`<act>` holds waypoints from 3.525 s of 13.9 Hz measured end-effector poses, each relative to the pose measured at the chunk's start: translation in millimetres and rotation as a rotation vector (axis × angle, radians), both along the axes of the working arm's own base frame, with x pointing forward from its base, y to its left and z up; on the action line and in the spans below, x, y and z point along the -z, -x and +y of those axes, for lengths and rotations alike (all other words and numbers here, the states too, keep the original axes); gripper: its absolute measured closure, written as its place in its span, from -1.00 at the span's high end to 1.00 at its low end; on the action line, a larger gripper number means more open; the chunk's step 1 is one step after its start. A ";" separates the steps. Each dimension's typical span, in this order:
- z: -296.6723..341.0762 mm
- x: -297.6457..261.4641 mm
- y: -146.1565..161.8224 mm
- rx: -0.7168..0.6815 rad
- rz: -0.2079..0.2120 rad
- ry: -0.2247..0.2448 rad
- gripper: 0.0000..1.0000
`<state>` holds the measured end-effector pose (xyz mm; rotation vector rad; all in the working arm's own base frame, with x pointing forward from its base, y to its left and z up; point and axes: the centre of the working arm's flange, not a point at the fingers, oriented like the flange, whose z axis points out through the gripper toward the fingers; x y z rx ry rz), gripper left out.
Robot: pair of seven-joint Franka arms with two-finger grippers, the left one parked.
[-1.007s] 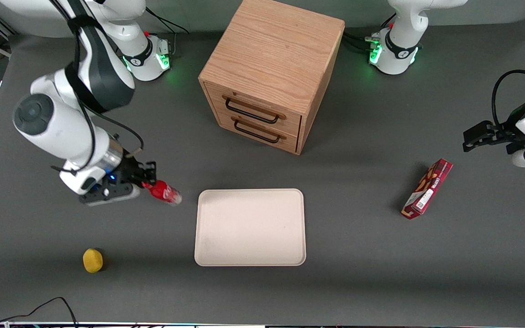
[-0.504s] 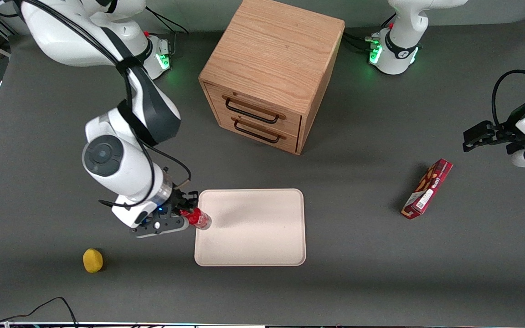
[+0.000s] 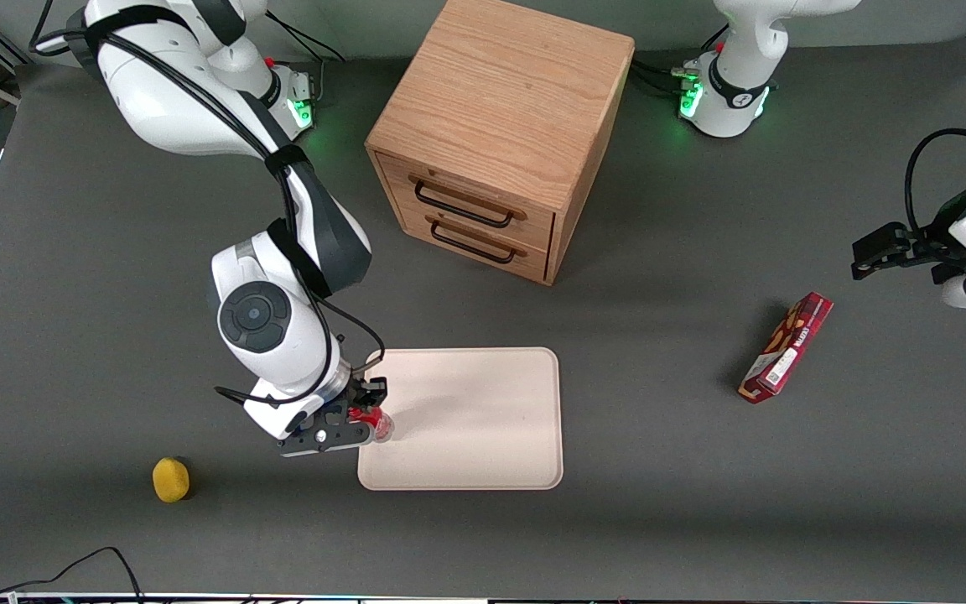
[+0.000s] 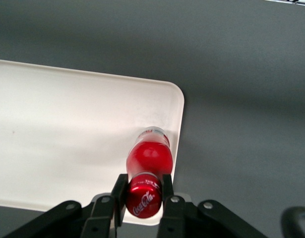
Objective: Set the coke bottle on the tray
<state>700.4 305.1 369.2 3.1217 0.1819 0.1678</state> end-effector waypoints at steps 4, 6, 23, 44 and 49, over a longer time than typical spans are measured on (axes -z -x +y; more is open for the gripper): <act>2.7 27.7 -6.3 -0.002 -0.011 -0.010 -0.37; 3.4 33.8 -8.2 -0.002 -0.017 -0.014 -0.37; -163.3 -158.0 26.6 0.218 -0.063 -0.010 1.00; -302.5 -268.3 136.1 0.077 -0.073 0.049 1.00; -299.4 -268.9 136.8 0.072 -0.068 0.049 1.00</act>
